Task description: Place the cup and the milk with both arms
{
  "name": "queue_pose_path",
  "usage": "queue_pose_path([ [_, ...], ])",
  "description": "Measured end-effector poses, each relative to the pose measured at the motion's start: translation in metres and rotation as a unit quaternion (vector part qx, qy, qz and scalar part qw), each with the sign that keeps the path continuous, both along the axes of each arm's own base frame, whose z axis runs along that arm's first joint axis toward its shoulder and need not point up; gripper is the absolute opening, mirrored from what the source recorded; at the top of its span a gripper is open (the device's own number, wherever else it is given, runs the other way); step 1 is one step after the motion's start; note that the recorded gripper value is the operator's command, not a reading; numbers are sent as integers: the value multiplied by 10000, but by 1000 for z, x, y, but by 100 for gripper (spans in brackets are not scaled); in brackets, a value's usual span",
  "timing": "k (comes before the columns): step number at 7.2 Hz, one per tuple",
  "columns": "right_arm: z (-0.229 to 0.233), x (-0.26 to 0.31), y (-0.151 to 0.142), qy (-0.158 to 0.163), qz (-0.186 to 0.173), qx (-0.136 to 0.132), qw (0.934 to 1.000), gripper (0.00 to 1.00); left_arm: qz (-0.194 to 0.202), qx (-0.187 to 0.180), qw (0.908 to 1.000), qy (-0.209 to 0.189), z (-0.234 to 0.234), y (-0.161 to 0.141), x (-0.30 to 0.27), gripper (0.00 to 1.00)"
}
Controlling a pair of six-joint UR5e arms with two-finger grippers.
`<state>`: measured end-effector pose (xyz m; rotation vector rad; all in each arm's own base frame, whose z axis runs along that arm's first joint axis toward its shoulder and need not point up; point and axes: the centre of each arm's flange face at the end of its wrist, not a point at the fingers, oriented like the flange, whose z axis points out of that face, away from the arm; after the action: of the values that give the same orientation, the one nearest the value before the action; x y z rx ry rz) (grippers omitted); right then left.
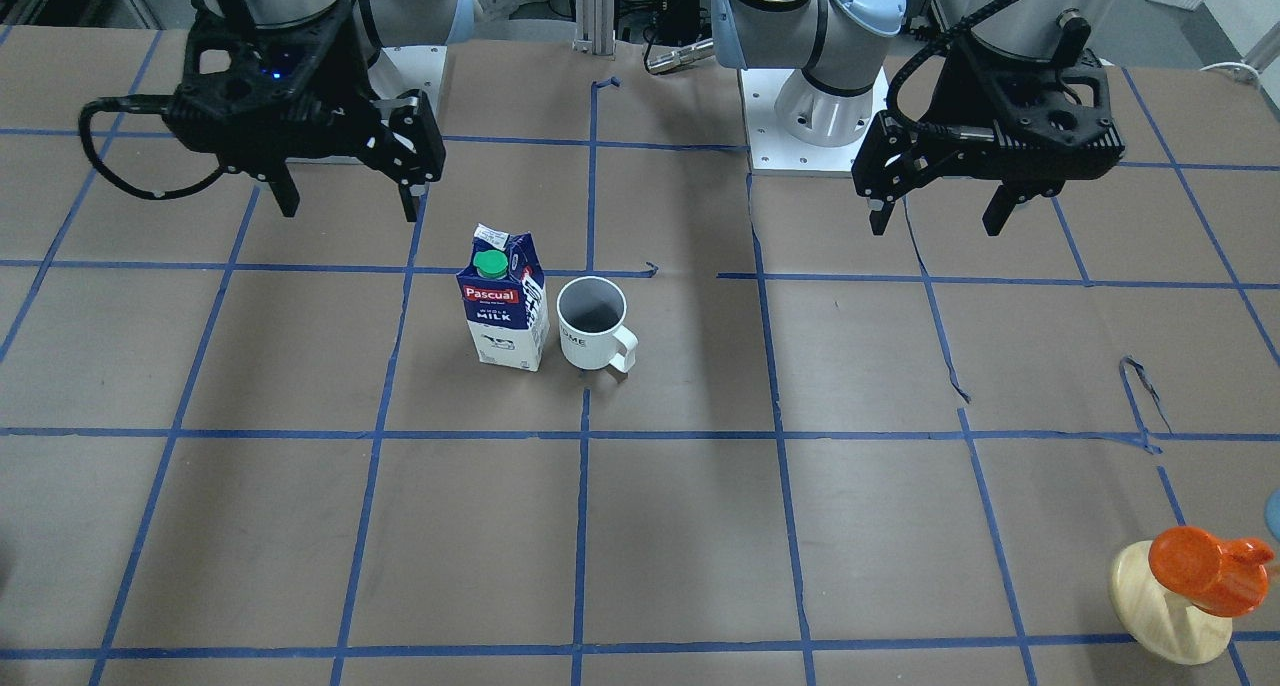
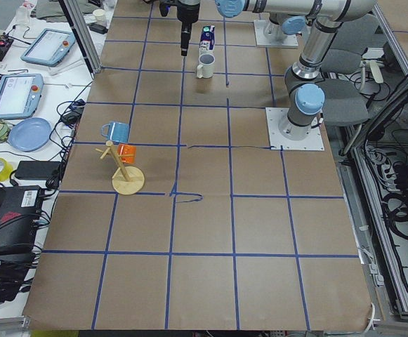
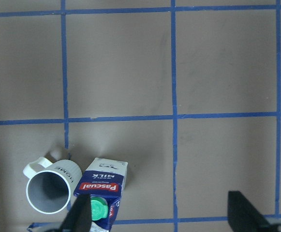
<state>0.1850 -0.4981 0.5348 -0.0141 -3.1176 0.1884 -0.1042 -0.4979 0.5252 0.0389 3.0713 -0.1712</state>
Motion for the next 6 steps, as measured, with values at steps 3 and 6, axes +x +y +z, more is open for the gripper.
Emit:
queue_pose_path([
  [3, 8, -25, -4, -49, 47, -79, 9999, 100, 72, -1, 10000, 5, 2, 0, 3, 100],
  [6, 10, -24, -4, -106, 44, -97, 9999, 100, 568, 290, 9970, 443, 12, -6, 27, 100],
])
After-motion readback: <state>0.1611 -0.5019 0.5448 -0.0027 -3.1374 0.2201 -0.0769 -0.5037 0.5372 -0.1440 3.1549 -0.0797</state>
